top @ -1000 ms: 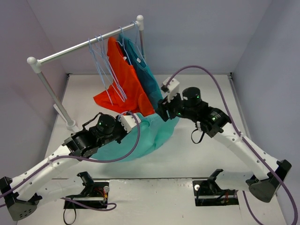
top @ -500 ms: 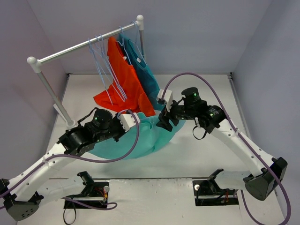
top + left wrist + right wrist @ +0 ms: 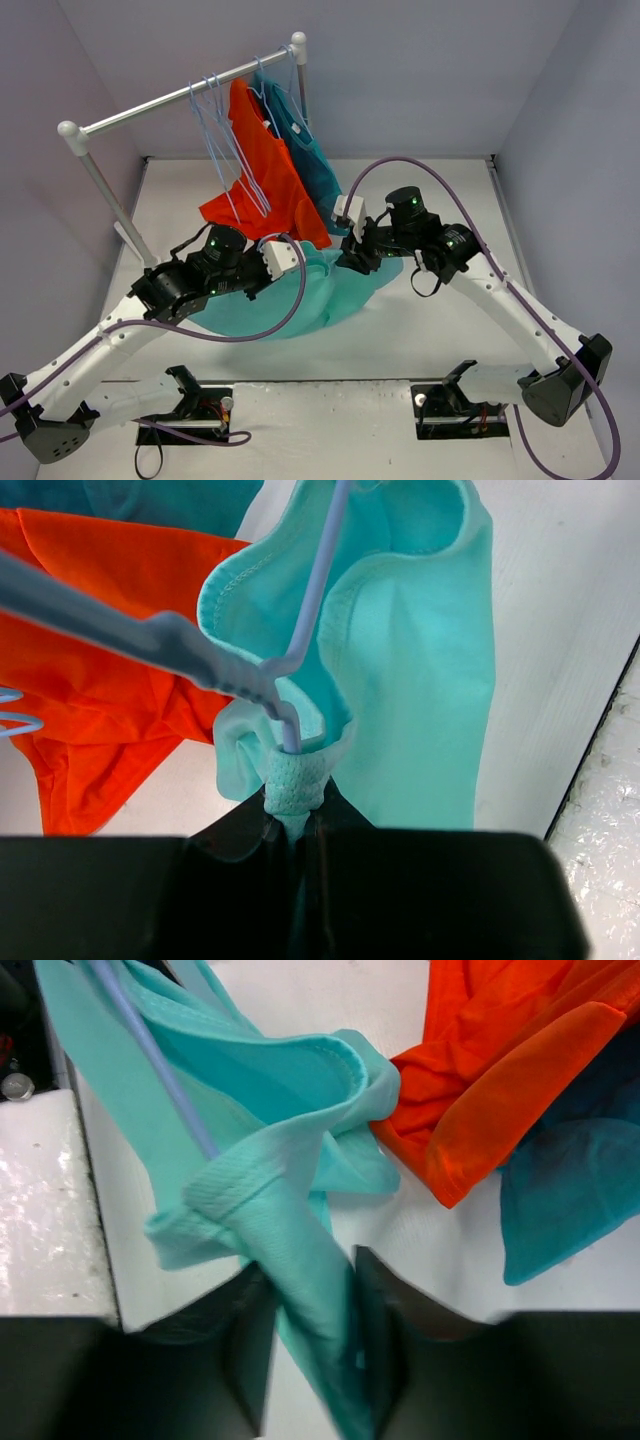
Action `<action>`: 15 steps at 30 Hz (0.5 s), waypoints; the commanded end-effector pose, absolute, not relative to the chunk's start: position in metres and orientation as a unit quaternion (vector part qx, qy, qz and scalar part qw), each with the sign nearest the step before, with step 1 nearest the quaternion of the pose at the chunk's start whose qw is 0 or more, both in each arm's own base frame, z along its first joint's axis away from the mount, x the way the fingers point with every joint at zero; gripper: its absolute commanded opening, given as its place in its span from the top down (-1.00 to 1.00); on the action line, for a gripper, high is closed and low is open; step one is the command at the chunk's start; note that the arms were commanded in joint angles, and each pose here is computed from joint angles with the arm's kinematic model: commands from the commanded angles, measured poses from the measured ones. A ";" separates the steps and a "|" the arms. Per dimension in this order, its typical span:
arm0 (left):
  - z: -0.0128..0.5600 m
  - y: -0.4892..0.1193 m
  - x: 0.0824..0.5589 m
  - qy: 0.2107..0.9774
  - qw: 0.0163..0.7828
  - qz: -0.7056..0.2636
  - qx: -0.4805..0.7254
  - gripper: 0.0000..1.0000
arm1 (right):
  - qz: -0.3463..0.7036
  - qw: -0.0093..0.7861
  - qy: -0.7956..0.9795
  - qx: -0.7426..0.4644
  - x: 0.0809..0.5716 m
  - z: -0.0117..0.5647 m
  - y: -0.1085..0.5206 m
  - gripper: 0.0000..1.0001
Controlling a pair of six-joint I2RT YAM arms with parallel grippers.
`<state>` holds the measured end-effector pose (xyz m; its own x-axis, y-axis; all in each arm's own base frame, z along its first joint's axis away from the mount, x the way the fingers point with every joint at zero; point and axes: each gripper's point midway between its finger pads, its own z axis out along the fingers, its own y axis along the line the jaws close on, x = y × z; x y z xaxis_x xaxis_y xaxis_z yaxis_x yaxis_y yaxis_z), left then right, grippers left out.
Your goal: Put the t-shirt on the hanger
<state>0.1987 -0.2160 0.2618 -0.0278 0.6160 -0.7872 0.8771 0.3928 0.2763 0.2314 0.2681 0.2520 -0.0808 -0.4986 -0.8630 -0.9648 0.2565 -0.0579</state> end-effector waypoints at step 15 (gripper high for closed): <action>0.318 -0.191 0.210 0.684 0.532 -0.128 0.482 0.47 | 0.288 0.525 0.592 -0.539 0.212 0.349 0.262 1.00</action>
